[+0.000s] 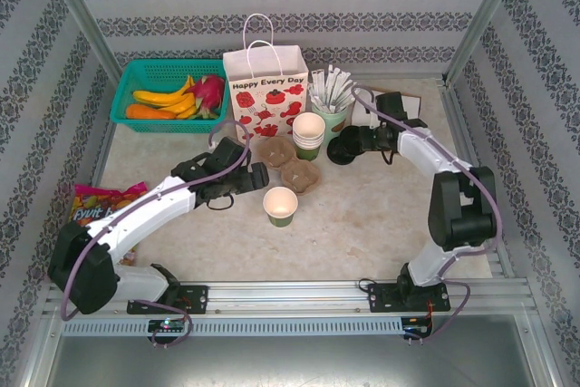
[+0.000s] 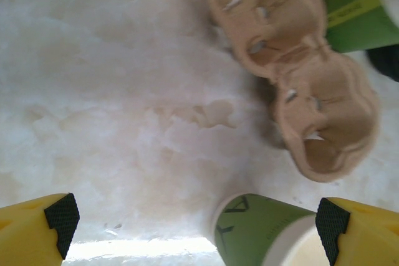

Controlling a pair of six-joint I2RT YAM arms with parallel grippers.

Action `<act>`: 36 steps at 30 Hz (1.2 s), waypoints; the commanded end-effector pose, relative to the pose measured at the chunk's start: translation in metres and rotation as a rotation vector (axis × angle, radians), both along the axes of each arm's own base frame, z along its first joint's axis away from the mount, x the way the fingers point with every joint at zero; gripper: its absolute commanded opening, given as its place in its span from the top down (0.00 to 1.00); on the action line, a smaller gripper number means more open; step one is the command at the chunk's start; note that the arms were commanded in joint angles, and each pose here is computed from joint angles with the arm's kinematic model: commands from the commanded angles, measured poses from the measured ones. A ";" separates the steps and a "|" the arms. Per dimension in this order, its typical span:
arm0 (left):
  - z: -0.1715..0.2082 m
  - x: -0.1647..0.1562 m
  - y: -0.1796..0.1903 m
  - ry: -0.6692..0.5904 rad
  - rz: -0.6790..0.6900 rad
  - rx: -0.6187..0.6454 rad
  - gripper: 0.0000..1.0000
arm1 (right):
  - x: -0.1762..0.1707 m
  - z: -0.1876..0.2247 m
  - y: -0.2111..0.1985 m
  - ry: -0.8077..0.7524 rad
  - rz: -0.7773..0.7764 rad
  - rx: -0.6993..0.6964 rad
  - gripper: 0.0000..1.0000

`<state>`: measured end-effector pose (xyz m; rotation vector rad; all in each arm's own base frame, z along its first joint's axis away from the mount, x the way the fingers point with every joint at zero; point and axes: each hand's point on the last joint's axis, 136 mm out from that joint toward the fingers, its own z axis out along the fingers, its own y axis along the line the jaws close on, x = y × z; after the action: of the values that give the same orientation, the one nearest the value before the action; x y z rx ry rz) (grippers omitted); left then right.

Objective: Pack the takeout coffee

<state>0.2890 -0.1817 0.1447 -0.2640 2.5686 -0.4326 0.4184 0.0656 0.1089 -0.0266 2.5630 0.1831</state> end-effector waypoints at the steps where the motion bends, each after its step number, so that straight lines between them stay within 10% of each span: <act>1: 0.039 0.012 -0.024 -0.172 -0.146 -0.101 0.00 | -0.014 0.020 -0.011 -0.068 -0.050 -0.083 0.89; 11: 0.120 0.034 -0.064 -0.489 -0.394 -0.160 0.01 | -0.064 0.111 0.024 -0.342 -0.123 -0.098 0.90; 36: 0.153 0.070 -0.141 -0.431 -0.508 -0.068 0.22 | -0.064 0.183 0.099 -0.480 -0.094 -0.086 0.90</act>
<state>0.3572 -0.3253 0.2997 0.4082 2.1526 -0.7561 0.3546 0.1663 0.2888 -0.0110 2.0834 0.0752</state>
